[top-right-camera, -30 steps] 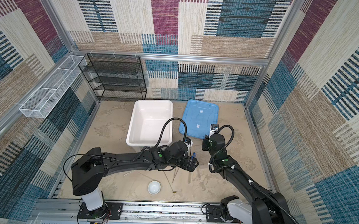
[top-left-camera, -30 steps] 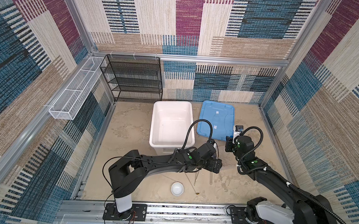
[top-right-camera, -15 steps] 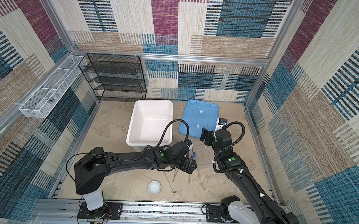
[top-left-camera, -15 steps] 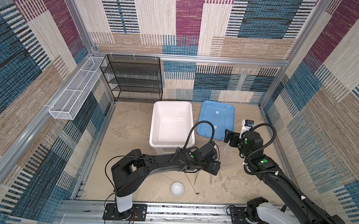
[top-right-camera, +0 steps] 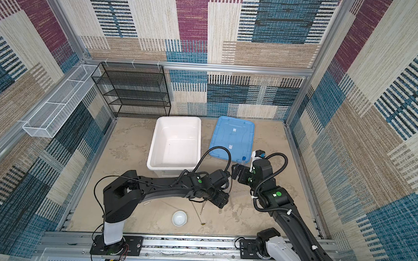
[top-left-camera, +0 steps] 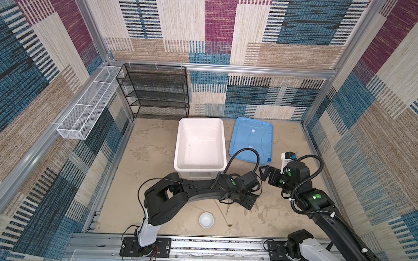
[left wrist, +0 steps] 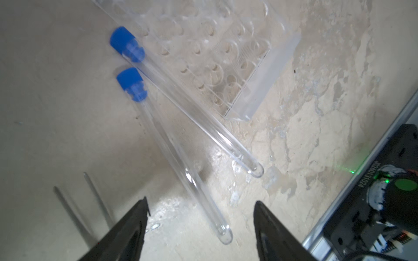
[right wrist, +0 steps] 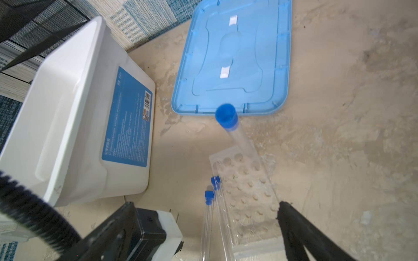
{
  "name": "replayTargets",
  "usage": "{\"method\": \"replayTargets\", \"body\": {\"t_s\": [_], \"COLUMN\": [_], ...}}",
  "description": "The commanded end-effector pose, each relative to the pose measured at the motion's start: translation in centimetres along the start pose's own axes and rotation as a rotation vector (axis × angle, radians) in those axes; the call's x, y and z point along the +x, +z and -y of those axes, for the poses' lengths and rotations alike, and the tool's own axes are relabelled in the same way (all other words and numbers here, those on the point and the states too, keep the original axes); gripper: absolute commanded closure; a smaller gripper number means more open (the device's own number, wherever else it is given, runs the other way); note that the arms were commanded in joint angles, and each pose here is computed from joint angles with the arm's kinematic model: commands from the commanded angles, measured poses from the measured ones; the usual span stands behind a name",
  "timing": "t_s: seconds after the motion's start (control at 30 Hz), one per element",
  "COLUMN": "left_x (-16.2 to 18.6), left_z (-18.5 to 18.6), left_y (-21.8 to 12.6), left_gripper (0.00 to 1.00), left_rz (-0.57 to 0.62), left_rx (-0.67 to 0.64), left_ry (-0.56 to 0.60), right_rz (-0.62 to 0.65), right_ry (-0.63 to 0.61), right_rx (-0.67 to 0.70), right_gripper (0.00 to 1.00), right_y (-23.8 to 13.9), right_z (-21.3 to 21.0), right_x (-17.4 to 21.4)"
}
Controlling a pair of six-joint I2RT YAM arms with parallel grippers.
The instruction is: Organize the chemistry lab equipment
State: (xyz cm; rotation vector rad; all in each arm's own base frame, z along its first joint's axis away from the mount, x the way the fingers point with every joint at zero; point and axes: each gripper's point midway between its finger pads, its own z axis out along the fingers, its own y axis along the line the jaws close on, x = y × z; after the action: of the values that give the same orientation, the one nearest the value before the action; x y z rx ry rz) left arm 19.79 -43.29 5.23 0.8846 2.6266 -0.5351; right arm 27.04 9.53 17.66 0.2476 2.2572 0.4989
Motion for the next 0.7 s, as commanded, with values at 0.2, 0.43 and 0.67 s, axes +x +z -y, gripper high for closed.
{"method": "replayTargets", "body": {"t_s": [0.2,0.43,0.67], "left_x": [0.5,0.6,1.5], "left_z": [-0.9,-1.8,-3.3], "left_y": [1.3,2.5,2.6], "left_gripper": [0.32,0.49,0.57], "left_rz": [-0.037,-0.079,-0.109], "left_rx": [-0.098,-0.174,-0.281], "left_ry": [0.033,0.036,0.032], "right_rz": [-0.046,-0.041,-0.032], "right_ry": [0.022,0.032,0.04], "right_rx": [0.004,-0.006,-0.014], "right_gripper": [0.01,0.01,0.01], "right_y": [0.3,0.4,0.2], "right_z": [0.5,0.7,0.6], "right_x": [1.5,1.9,2.0]}}
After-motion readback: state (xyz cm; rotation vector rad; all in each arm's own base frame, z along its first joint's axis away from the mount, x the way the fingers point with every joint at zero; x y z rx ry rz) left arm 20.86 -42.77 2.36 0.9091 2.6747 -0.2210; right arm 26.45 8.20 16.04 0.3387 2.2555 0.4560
